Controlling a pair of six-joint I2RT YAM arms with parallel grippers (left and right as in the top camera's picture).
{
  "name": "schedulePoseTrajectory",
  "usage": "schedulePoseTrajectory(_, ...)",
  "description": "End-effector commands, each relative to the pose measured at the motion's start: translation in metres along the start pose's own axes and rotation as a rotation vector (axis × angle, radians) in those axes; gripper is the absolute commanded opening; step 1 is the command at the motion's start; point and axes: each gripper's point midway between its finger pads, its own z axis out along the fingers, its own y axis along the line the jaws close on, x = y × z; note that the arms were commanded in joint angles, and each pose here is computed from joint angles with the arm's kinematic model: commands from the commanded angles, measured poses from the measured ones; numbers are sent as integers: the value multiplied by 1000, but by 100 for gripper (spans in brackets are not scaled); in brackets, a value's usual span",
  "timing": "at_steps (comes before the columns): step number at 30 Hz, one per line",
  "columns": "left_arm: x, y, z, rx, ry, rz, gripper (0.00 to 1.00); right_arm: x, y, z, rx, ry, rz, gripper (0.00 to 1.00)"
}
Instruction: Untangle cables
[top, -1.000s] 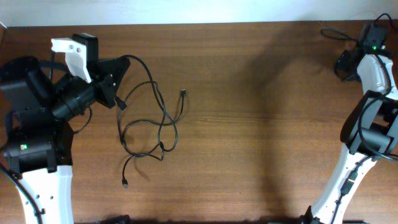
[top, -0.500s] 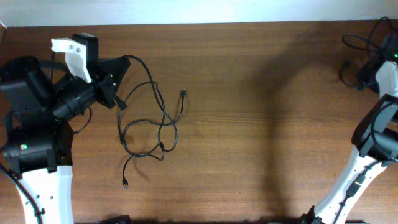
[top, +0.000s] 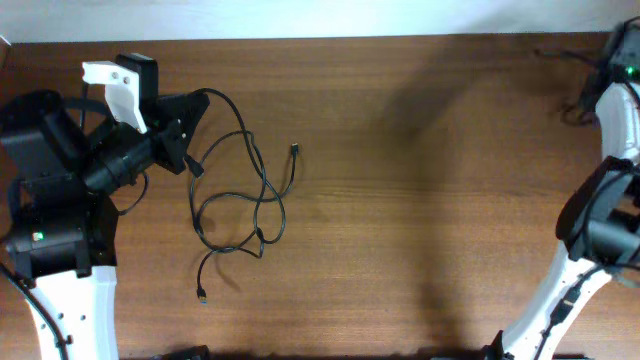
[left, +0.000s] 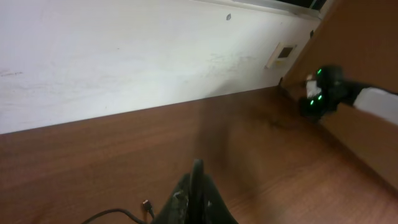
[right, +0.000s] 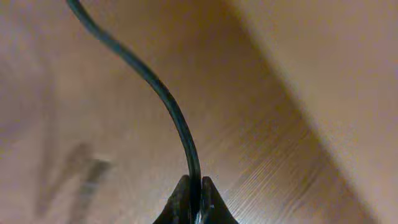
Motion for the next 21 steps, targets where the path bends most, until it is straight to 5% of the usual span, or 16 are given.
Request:
schedulePoseTrajectory(1,-5,-4,-5,-8,-16,34,1,-71,-40,-78,52,-201,55,4)
schedulePoseTrajectory(10,-5,-4,-5,-8,-15,39,1,-98,36,-179,-130,-334,24,4)
schedulePoseTrajectory(17,0,-4,-5,-8,1,37,1,-72,63,-171,-211,-228,129,4)
schedulePoseTrajectory(18,1,-4,-5,-8,7,41,1,-71,58,-165,-201,-217,146,17)
schedulePoseTrajectory(19,3,-4,-5,-9,13,45,1,-68,51,-154,-190,-198,184,57)
schedulePoseTrajectory(20,4,-4,-5,-12,18,41,0,-66,45,-146,-180,-184,212,79)
schedulePoseTrajectory(21,5,-4,-5,-11,21,38,0,-63,38,-134,-172,-166,237,87)
